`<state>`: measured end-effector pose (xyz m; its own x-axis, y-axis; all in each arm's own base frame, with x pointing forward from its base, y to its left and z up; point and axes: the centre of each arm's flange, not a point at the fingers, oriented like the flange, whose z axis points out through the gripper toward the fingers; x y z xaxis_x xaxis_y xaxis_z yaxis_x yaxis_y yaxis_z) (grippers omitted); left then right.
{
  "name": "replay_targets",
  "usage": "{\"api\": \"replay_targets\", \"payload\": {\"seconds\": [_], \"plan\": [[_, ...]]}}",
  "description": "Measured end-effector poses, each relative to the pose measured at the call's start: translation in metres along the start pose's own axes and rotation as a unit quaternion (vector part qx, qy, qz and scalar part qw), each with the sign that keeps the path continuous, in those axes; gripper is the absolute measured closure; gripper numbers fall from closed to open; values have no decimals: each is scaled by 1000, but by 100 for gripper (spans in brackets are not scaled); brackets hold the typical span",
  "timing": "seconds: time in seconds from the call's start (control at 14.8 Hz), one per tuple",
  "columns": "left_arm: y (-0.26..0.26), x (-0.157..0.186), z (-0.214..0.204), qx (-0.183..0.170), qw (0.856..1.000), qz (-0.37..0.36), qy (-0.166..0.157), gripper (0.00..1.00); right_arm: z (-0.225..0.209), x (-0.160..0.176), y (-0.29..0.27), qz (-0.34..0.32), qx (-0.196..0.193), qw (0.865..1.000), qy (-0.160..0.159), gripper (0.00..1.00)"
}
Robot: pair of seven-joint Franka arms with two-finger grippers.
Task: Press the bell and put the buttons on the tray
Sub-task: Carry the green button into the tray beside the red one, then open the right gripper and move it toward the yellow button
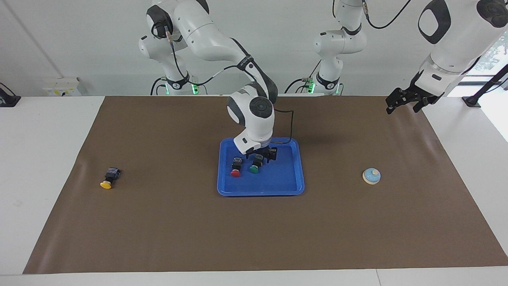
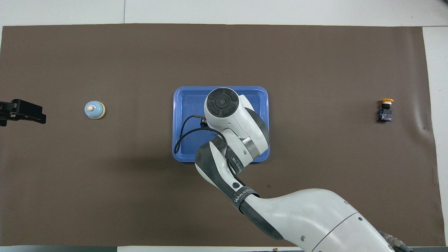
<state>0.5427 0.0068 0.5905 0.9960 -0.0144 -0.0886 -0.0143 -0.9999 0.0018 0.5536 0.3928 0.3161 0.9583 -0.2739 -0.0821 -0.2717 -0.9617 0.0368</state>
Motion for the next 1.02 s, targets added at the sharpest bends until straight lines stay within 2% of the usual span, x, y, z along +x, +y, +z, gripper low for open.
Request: {"api": "replay_targets", "payload": {"seconds": [0.27, 0.54, 0.74, 1.02], "plan": [[0, 0, 0, 0, 1000, 0, 0, 0, -60, 30, 38, 34, 9, 999, 13, 0], [0, 0, 0, 0, 1000, 0, 0, 0, -118, 90, 138, 41, 12, 999, 14, 0], [0, 0, 0, 0, 1000, 0, 0, 0, -132, 136, 231, 19, 8, 1000, 3, 0], [0, 0, 0, 0, 1000, 0, 0, 0, -123, 182, 354, -36, -10, 999, -7, 0]]}}
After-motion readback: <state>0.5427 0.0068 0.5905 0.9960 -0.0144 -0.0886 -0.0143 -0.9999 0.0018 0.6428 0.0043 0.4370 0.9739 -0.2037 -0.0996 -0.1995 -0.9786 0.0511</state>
